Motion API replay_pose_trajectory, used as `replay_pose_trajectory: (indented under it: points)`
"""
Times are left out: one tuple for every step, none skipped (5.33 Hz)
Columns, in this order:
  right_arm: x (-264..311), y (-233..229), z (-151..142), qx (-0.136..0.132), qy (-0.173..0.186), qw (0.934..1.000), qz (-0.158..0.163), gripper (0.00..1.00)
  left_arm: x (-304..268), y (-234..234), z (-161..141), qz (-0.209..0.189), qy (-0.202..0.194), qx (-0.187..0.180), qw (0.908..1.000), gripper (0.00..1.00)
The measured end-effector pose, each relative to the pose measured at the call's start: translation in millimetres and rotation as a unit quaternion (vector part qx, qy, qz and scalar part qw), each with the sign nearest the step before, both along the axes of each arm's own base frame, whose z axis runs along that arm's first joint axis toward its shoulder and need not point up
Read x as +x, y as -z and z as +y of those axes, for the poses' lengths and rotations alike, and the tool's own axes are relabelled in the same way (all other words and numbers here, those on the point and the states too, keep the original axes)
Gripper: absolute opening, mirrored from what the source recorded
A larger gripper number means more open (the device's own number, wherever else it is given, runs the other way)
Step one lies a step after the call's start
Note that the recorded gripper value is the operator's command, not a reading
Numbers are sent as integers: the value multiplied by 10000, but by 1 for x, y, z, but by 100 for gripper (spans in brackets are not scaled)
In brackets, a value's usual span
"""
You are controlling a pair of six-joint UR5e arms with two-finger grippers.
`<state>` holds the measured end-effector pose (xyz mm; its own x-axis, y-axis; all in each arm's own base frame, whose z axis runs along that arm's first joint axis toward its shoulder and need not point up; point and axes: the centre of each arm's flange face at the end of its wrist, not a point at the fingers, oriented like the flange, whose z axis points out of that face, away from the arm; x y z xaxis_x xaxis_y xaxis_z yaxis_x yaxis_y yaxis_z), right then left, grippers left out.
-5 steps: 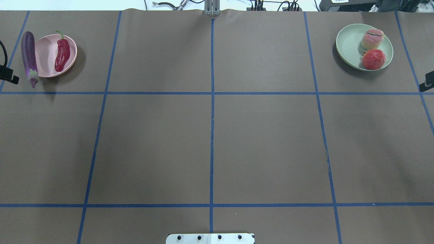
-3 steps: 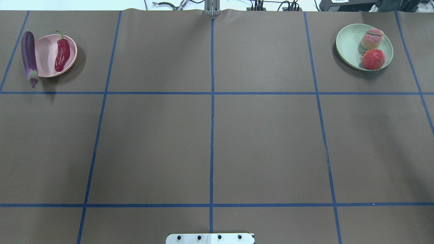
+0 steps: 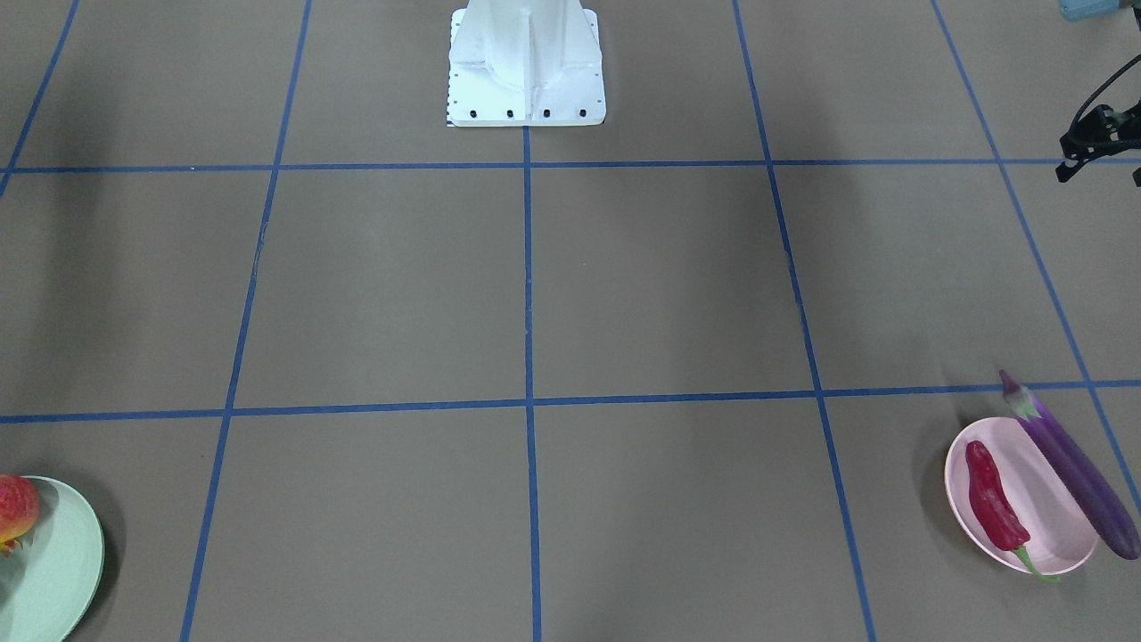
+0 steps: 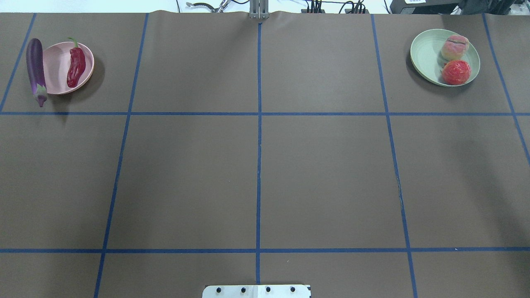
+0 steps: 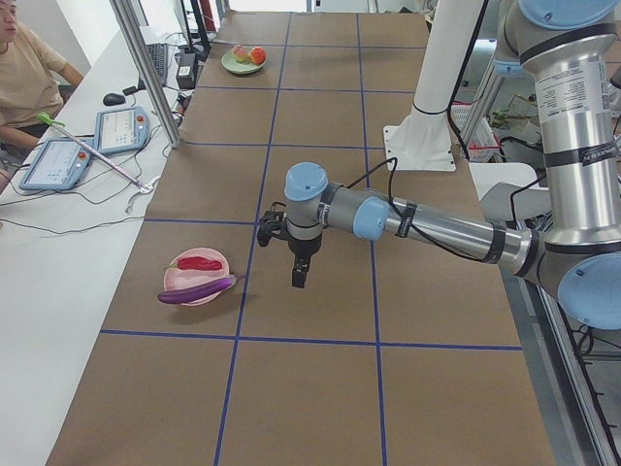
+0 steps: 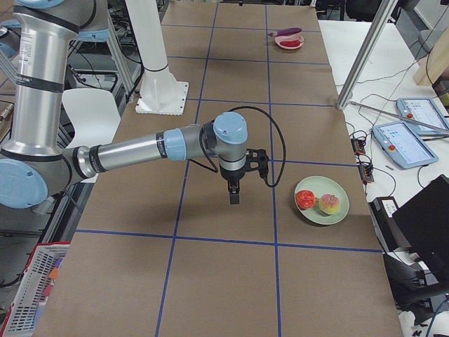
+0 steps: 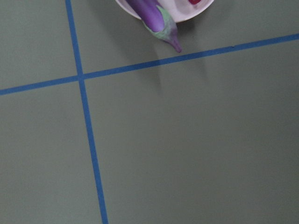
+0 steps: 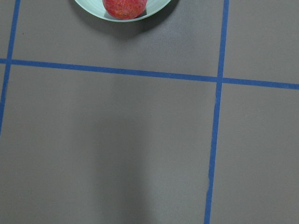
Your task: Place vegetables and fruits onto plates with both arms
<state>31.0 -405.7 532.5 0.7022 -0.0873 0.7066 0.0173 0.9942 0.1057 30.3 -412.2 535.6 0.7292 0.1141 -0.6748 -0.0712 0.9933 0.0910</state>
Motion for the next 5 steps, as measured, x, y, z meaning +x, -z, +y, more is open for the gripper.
replay_pose_trajectory:
  points:
    - [-1, -2, 2, -38, 23, 10000, -1, 100, -3, -2, -2, 105, 37, -189, 9998, 100]
    - [-3, -8, -1, -91, 41, 10000, 1, 100, -9, -9, -9, 141, 127, -325, 9993, 100]
    - [-4, -16, -11, -168, 49, 9998, -49, 100, -16, -21, -23, 140, 223, -429, 9987, 100]
    - [-8, -21, -20, -229, 73, 9995, -192, 100, -23, -28, -33, 138, 305, -468, 9983, 100]
    - [-9, -21, -24, -241, 93, 9992, -303, 100, -30, -32, -35, 138, 377, -465, 9981, 100]
